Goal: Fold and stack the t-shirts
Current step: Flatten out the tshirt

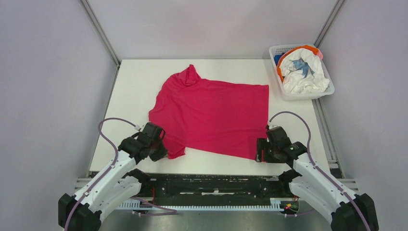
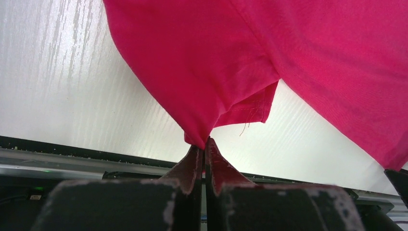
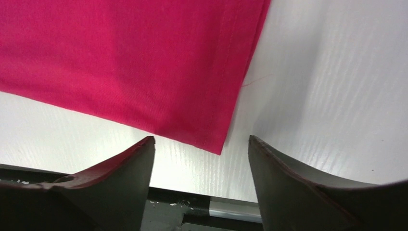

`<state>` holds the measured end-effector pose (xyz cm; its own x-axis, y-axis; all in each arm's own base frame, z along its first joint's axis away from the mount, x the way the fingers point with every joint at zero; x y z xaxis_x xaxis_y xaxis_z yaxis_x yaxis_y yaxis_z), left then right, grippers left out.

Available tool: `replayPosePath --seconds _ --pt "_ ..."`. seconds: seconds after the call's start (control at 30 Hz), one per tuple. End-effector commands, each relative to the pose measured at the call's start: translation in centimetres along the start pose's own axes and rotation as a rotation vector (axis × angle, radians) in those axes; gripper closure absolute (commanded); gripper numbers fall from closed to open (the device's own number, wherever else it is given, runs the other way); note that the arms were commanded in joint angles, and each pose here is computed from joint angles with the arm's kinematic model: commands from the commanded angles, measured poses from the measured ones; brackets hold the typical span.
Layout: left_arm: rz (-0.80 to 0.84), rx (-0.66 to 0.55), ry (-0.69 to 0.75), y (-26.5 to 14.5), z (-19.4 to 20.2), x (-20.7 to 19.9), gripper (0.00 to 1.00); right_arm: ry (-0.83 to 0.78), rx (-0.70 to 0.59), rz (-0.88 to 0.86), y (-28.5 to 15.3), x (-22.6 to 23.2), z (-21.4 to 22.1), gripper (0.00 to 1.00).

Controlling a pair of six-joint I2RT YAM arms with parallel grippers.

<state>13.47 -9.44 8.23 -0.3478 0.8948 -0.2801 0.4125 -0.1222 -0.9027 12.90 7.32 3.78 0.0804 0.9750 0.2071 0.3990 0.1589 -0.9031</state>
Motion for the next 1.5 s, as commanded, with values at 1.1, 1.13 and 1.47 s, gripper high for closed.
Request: replayPosePath --seconds 1.1,1.13,1.47 --pt "0.224 -0.429 0.049 -6.2 -10.0 -6.9 0.98 -0.061 -0.554 0.125 -4.8 4.4 -12.6 1.0" --pt "0.231 -0.469 0.051 -7.2 -11.1 -7.5 0.98 -0.054 -0.605 0.126 -6.0 4.7 -13.9 1.0" --pt "0.401 -0.87 0.01 -21.5 -19.9 -12.2 0.98 0.02 -1.039 0.052 -20.7 6.4 -22.2 1.0"
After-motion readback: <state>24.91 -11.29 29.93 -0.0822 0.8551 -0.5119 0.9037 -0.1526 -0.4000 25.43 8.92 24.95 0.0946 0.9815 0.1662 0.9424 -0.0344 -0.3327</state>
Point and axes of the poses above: each gripper's point midway between its finger pads, its own y axis out along the fingers, its own x axis along the line the jaws close on, z = x × y, the point moved 2 cm from there along -y, back along the fingers, and after that the axes turned 5 degrees about y, right-handed, at the moved point
